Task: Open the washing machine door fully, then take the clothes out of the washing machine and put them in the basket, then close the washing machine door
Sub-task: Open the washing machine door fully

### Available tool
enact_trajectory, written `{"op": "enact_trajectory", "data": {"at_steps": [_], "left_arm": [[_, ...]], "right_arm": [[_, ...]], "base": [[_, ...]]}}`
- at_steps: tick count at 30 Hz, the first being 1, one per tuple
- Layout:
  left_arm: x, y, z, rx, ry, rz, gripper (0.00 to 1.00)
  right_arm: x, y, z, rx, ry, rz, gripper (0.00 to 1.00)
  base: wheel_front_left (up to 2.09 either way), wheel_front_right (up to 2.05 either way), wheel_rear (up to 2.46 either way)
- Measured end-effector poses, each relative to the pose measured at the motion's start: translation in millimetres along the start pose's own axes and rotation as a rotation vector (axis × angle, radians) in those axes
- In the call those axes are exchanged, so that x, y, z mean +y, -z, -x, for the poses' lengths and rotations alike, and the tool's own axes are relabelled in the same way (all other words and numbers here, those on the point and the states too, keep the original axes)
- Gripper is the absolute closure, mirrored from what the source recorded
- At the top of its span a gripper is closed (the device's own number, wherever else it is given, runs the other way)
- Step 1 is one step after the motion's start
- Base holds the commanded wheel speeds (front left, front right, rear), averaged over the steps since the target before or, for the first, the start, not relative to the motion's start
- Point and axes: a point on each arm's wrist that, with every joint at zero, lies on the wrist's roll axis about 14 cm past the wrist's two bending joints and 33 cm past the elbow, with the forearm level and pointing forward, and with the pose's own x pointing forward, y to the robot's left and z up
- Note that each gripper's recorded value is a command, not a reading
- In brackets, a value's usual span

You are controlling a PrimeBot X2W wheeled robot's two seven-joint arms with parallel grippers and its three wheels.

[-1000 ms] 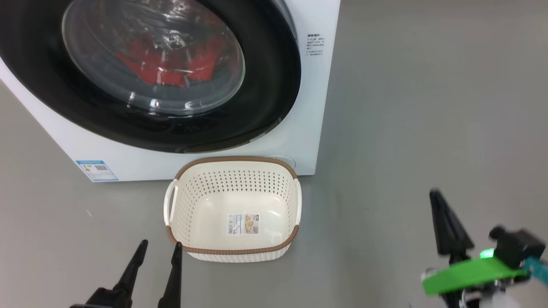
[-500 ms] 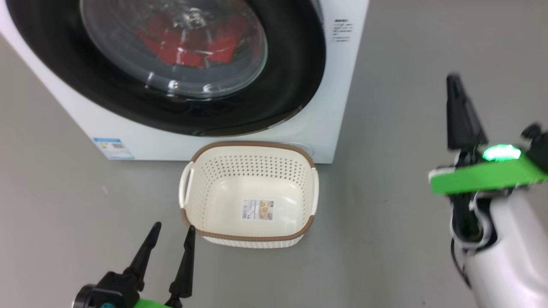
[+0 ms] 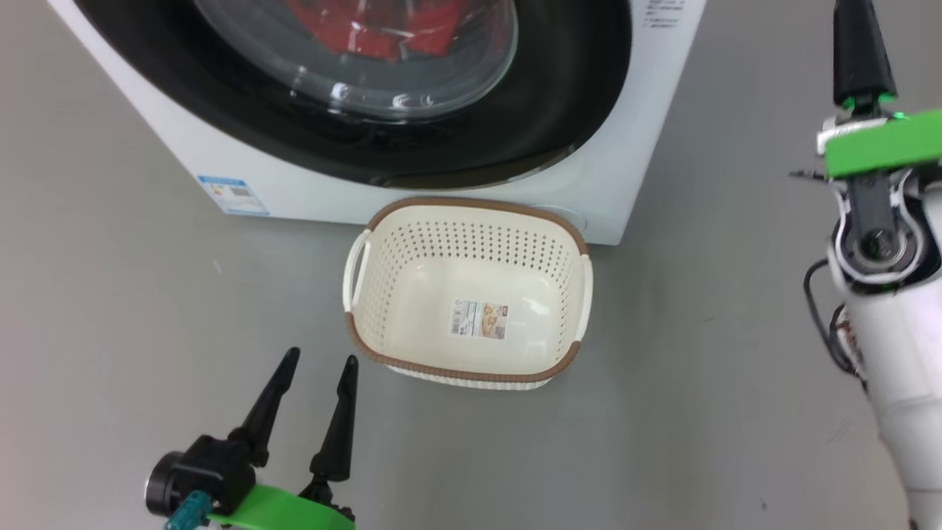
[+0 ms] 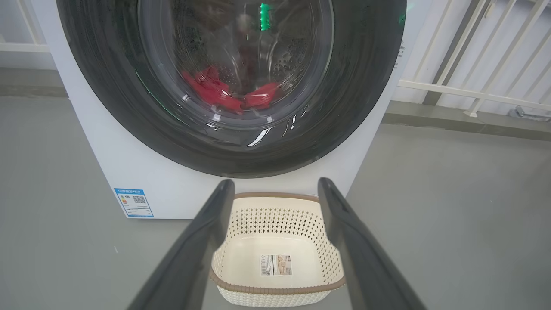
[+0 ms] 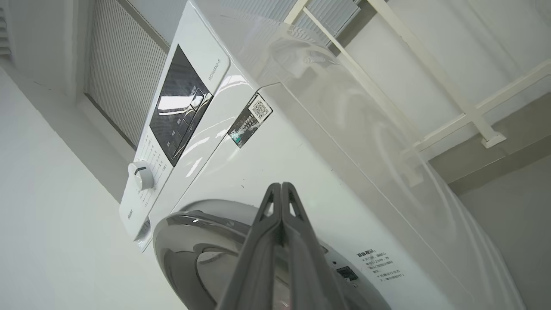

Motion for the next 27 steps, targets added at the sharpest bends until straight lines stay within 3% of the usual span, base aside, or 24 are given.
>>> {"op": "enact_trajectory", "data": {"at_steps": [12, 19, 27], "left_arm": [[6.3, 14.8, 1.7, 0.047, -0.023, 0.02, 0.0], [7.0, 19.4, 0.8, 0.063, -0.025, 0.023, 0.0], [5.2, 28.6, 1.7, 0.092, -0.022, 0.031, 0.0]], "right_arm": [[-9.0, 65.9, -33.5, 0.379, 0.021, -0.215, 1.0], [-16.8, 92.9, -39.3, 0.559, 0.05, -0.28, 1.0], [-6.8, 105.5, -52.0, 0.644, 0.023, -0.352, 1.0]], "base": [[0.0, 0.0, 0.0], [0.0, 0.0, 0.0], [0.0, 0.0, 0.0]]}}
